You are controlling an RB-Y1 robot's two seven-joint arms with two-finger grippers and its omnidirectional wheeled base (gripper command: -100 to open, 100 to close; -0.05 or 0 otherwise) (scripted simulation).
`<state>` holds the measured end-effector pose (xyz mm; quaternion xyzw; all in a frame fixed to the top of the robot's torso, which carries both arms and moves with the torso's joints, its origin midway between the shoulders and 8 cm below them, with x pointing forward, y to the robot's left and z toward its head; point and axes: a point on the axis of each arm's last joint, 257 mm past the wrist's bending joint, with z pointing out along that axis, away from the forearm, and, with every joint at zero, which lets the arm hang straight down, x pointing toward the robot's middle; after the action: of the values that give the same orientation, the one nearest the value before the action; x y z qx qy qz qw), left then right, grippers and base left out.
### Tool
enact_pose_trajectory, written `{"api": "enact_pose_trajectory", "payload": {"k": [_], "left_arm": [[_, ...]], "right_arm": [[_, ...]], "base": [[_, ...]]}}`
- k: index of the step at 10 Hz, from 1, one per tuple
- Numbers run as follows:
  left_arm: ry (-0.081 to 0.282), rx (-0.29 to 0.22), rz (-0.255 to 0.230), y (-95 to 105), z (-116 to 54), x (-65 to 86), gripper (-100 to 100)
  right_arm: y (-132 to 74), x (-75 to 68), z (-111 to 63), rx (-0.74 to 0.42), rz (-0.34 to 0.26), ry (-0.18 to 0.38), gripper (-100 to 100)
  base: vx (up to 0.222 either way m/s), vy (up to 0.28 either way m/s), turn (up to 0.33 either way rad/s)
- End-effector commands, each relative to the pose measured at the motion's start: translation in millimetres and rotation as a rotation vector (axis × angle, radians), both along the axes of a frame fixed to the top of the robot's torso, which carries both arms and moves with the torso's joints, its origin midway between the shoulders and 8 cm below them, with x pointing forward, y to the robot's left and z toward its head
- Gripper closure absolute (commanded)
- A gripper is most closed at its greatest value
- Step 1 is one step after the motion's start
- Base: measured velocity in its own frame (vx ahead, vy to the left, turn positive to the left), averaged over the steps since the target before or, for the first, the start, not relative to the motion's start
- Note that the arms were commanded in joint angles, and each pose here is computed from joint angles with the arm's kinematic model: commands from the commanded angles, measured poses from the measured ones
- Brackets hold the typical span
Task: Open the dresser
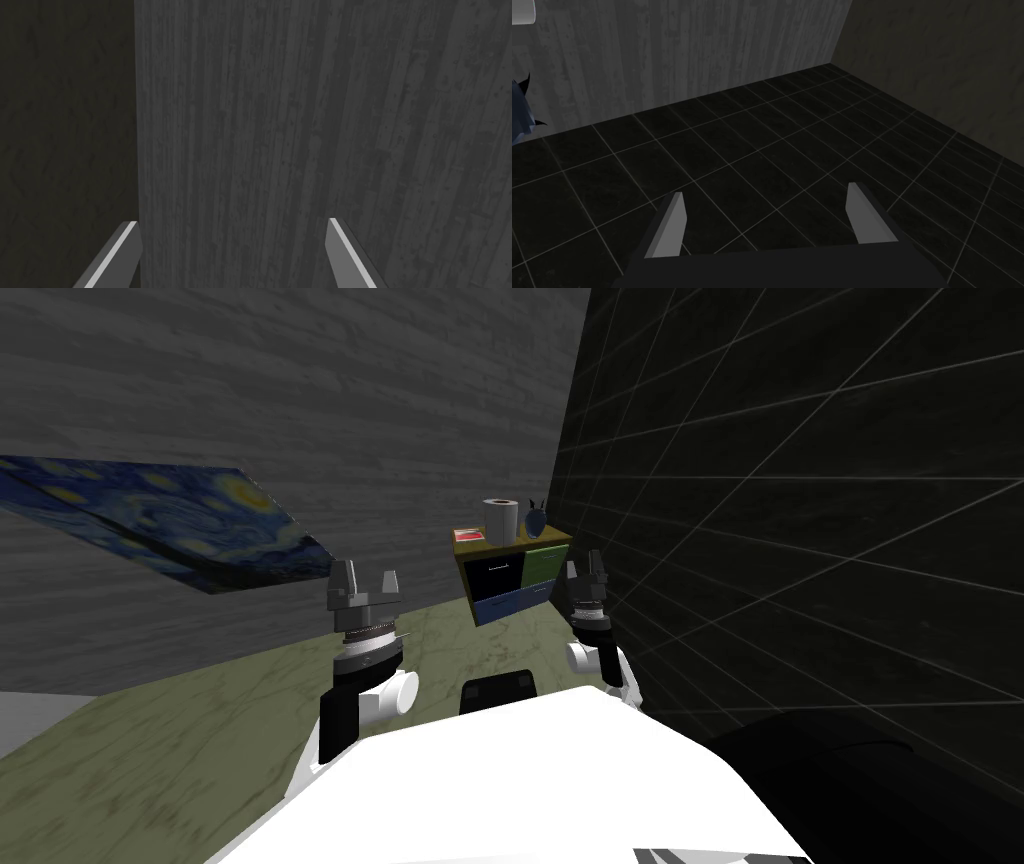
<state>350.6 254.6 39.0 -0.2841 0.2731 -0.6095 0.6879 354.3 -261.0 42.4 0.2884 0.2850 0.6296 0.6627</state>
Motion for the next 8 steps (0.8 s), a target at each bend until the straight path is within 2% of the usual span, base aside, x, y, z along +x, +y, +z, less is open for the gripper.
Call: {"api": "enact_pose_trajectory", "payload": {"k": [1,8], "left_arm": [[0.0,0.0,0.0,0.0,0.0,0.0,0],[0.0,0.0,0.0,0.0,0.2,-0.1,0]], "right_arm": [[0.0,0.0,0.0,0.0,0.0,0.0,0],[0.0,-0.1,0.2,0.0,0.0,0.0,0]], "base": [[0.0,0.0,0.0],[0.0,0.0,0.0]]}}
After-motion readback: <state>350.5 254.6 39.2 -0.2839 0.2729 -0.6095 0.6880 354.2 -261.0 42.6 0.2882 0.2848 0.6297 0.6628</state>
